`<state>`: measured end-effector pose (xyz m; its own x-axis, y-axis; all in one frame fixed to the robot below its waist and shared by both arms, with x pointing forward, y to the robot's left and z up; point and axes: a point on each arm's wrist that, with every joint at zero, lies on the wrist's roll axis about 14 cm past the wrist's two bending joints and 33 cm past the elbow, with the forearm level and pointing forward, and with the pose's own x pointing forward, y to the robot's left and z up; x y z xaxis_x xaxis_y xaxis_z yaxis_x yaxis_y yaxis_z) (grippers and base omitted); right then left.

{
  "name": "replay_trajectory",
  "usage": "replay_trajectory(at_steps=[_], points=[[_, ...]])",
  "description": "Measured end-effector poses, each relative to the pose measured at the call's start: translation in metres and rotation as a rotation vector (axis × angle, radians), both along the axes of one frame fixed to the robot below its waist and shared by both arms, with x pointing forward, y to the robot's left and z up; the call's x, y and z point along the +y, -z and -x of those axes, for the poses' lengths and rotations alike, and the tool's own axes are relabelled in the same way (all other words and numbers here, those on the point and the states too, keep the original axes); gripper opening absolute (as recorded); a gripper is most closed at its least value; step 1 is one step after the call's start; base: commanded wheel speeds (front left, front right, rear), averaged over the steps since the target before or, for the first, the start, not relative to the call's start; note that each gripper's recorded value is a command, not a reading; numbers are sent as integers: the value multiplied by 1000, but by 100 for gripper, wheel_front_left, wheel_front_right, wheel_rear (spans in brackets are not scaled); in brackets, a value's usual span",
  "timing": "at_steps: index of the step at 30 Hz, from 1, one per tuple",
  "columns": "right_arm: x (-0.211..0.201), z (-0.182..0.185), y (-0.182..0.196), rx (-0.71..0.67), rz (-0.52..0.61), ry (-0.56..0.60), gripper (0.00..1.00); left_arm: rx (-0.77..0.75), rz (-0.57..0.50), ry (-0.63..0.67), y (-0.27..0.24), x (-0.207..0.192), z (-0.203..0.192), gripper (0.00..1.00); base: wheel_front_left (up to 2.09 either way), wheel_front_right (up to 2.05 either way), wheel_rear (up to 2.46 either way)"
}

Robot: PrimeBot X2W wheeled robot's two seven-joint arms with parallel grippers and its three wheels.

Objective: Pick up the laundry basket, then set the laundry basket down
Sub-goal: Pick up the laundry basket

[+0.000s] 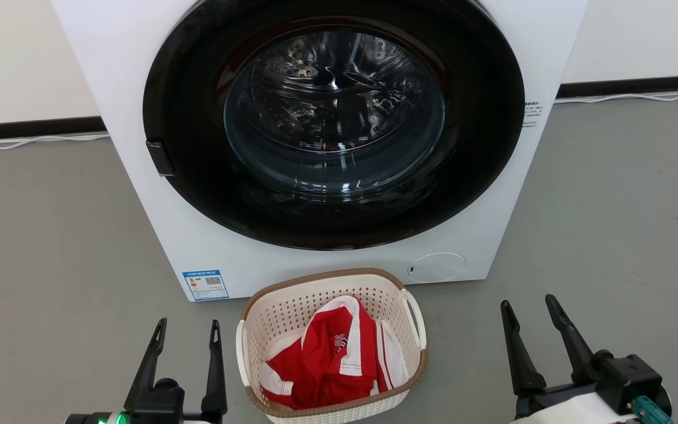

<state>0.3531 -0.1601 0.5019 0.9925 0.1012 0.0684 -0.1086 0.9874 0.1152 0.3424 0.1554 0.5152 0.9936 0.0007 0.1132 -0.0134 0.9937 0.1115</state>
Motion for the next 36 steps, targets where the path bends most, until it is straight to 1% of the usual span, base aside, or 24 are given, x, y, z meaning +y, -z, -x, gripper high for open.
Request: replay_trajectory(at_steps=[12, 19, 24, 31, 36], points=[[-2, -4, 9, 28, 0, 7, 100, 37, 12, -4, 11, 2, -4, 100, 0, 0, 0], [-6, -11, 29, 89, 1, 19, 100, 91, 31, -8, 28, 1, -12, 100, 0, 0, 0], [-8, -32, 34, 101, -5, 24, 100, 105, 44, -5, 34, -1, -30, 100, 0, 0, 0], [-10, -67, 71, 191, 6, 26, 100, 117, 74, 4, 45, -7, -70, 100, 0, 0, 0], [-9, -96, 97, 242, 16, 23, 100, 147, 92, 11, 63, -12, -95, 100, 0, 0, 0]])
